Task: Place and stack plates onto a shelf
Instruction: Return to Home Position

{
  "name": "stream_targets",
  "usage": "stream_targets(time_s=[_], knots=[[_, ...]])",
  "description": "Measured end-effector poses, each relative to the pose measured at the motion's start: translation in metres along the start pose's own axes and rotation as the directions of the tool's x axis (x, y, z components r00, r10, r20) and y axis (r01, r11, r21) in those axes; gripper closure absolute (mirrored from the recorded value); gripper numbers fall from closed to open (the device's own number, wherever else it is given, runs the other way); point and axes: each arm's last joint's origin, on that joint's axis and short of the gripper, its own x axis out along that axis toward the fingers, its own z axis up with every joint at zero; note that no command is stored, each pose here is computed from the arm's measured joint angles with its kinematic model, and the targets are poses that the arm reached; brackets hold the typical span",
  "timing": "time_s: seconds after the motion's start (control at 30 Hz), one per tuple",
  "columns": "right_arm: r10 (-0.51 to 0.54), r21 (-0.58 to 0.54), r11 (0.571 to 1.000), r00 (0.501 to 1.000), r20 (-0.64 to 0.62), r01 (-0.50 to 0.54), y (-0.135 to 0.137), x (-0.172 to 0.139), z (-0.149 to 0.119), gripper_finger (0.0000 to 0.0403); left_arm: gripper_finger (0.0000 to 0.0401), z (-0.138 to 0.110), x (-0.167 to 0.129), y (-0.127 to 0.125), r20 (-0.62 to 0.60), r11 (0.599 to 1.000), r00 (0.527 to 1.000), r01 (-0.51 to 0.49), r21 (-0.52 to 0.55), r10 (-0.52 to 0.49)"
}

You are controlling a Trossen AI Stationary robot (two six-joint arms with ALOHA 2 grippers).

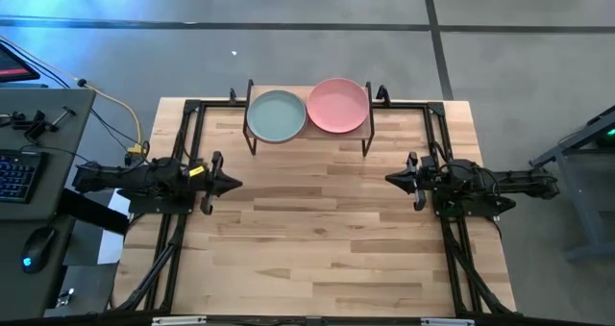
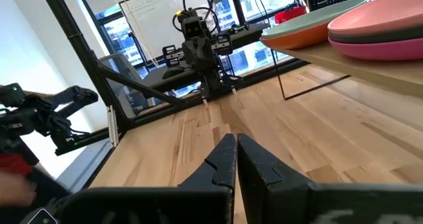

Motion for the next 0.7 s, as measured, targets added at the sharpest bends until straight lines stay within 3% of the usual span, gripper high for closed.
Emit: stream_targets(time_s=[0.7], knots=[[-0.001, 0.0, 1.0, 1.0, 0.0, 0.001, 0.0, 0.0, 0.0, 0.0402, 0.04, -0.0002, 0.0002, 0.0001, -0.002, 1.0, 1.0, -0.003, -0.026, 0.003]])
